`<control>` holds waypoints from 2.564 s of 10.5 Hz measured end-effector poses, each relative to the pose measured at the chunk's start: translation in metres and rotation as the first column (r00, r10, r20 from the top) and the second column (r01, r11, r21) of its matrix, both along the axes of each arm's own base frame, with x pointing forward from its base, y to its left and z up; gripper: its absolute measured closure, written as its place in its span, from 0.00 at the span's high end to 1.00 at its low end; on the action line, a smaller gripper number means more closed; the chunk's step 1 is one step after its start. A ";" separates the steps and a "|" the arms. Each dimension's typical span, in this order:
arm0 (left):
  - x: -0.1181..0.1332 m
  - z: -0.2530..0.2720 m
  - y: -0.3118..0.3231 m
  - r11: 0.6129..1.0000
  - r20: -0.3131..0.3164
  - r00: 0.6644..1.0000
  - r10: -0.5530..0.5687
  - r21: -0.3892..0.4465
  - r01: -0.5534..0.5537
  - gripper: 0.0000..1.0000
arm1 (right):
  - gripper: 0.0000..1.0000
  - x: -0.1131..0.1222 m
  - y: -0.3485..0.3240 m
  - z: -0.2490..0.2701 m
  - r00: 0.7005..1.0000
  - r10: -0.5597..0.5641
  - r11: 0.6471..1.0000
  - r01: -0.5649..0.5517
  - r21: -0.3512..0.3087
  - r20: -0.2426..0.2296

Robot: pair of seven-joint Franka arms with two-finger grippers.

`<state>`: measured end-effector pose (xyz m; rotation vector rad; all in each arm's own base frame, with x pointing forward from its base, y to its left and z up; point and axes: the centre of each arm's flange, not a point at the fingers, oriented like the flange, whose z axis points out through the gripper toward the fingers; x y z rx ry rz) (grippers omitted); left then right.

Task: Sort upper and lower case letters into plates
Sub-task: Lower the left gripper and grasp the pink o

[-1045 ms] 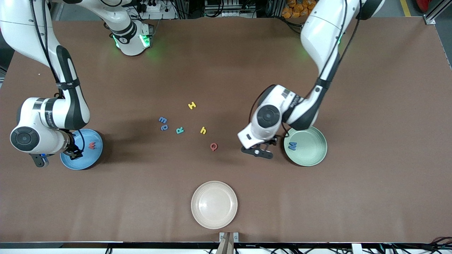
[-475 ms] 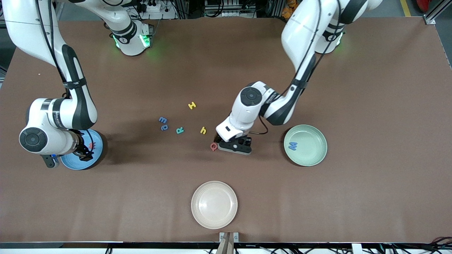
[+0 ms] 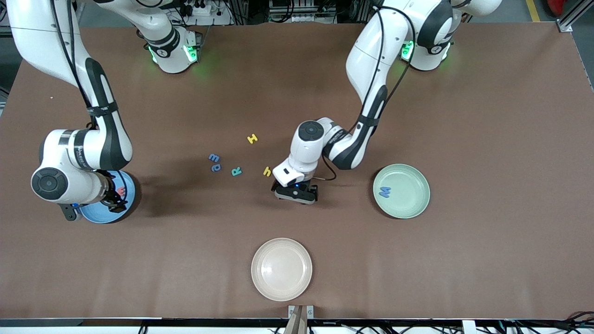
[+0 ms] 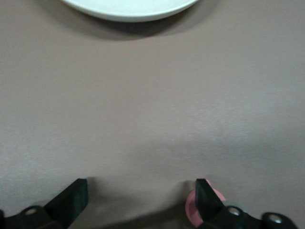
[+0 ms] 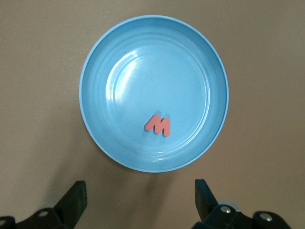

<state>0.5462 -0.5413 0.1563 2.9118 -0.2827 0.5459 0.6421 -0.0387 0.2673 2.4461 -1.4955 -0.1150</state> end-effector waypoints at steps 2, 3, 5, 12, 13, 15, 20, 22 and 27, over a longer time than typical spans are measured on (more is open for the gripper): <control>-0.006 0.004 -0.009 1.000 -0.006 1.000 -0.003 0.011 0.003 1.00 | 1.00 0.000 0.000 0.000 1.000 0.000 1.000 0.000 0.000 0.000; -0.004 0.006 -0.009 1.000 -0.004 1.000 -0.002 0.010 0.002 1.00 | 1.00 0.000 0.000 0.000 1.000 0.000 1.000 0.000 0.000 0.000; -0.001 0.013 -0.009 1.000 0.000 1.000 0.001 0.012 -0.001 1.00 | 1.00 0.000 0.000 0.000 1.000 0.000 1.000 0.000 0.000 0.001; -0.032 0.033 -0.048 0.993 -0.003 0.997 -0.075 0.095 0.075 1.00 | 1.00 0.000 0.000 0.000 1.000 0.000 1.000 0.000 0.000 0.001; -0.031 0.030 -0.046 0.990 0.007 0.996 -0.085 0.109 0.084 1.00 | 1.00 0.000 0.000 0.000 1.000 0.000 1.000 0.000 0.000 0.001; -0.030 0.024 -0.045 0.986 0.019 0.993 -0.114 0.122 0.111 1.00 | 1.00 0.000 0.000 0.000 1.000 -0.001 1.000 0.001 0.000 0.001; -0.031 0.011 -0.047 0.984 0.061 0.986 -0.157 0.096 0.150 1.00 | 1.00 0.000 0.001 0.000 1.000 0.000 1.000 0.000 0.000 0.001; -0.033 0.000 -0.047 0.980 0.069 0.982 -0.178 0.099 0.171 1.00 | 1.00 0.000 0.003 0.000 1.000 0.003 1.000 -0.003 0.000 0.001; -0.038 -0.005 -0.050 0.979 0.067 0.980 -0.186 0.101 0.179 0.89 | 1.00 0.001 0.004 0.000 1.000 0.005 1.000 -0.005 0.000 0.001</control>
